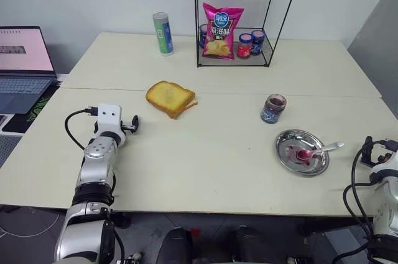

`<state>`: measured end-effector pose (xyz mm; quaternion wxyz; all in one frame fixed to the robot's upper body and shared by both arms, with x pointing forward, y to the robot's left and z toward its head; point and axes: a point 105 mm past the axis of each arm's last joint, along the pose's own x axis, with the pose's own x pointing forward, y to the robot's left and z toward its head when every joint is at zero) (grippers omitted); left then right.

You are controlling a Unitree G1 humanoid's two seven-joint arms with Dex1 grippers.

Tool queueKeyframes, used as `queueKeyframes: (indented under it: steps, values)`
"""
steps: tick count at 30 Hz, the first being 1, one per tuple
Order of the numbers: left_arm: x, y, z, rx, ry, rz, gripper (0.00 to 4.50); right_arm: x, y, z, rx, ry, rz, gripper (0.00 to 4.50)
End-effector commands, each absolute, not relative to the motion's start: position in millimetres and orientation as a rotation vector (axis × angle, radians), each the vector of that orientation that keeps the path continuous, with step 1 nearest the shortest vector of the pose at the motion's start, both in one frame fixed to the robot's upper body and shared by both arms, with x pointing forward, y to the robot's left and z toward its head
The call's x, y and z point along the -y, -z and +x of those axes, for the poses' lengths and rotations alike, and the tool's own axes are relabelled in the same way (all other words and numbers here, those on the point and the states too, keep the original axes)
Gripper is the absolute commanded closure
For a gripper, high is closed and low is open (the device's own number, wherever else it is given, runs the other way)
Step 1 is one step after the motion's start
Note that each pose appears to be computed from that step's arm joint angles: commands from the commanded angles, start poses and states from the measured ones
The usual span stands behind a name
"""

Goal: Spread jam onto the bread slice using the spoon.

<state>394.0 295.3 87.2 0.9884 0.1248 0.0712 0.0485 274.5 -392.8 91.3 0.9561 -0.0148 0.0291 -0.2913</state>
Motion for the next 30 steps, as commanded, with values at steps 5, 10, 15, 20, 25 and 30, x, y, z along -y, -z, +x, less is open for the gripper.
queueKeyframes:
  steps: [5, 10, 15, 20, 25, 30]
  values:
    - [-301.3, -105.0, 400.0, -0.092, -0.11, 0.27, 0.0, 404.0, -104.8, 271.6, -0.002, 0.627, -0.058, 0.01]
    - [-300.8, -116.3, 398.7, -0.067, -0.074, 0.297, 0.0, 403.7, -110.6, 270.7, 0.018, 0.629, -0.064, 0.01]
    - [-299.3, -132.7, 394.9, -0.025, -0.03, 0.305, 0.0, 398.9, -141.3, 273.9, 0.073, 0.588, -0.205, 0.01]
    - [-243.3, -160.0, 383.4, 0.09, 0.185, 0.236, 0.0, 302.5, -231.2, 313.0, 0.278, 0.127, -0.238, 0.01]
    - [-180.5, -147.7, 372.0, 0.05, 0.402, 0.134, 0.0, 188.5, -225.3, 318.3, 0.169, -0.425, -0.114, 0.01]
    - [-167.0, -136.5, 374.5, 0.006, 0.404, 0.114, 0.0, 129.9, -207.1, 306.5, 0.072, -0.696, -0.001, 0.01]
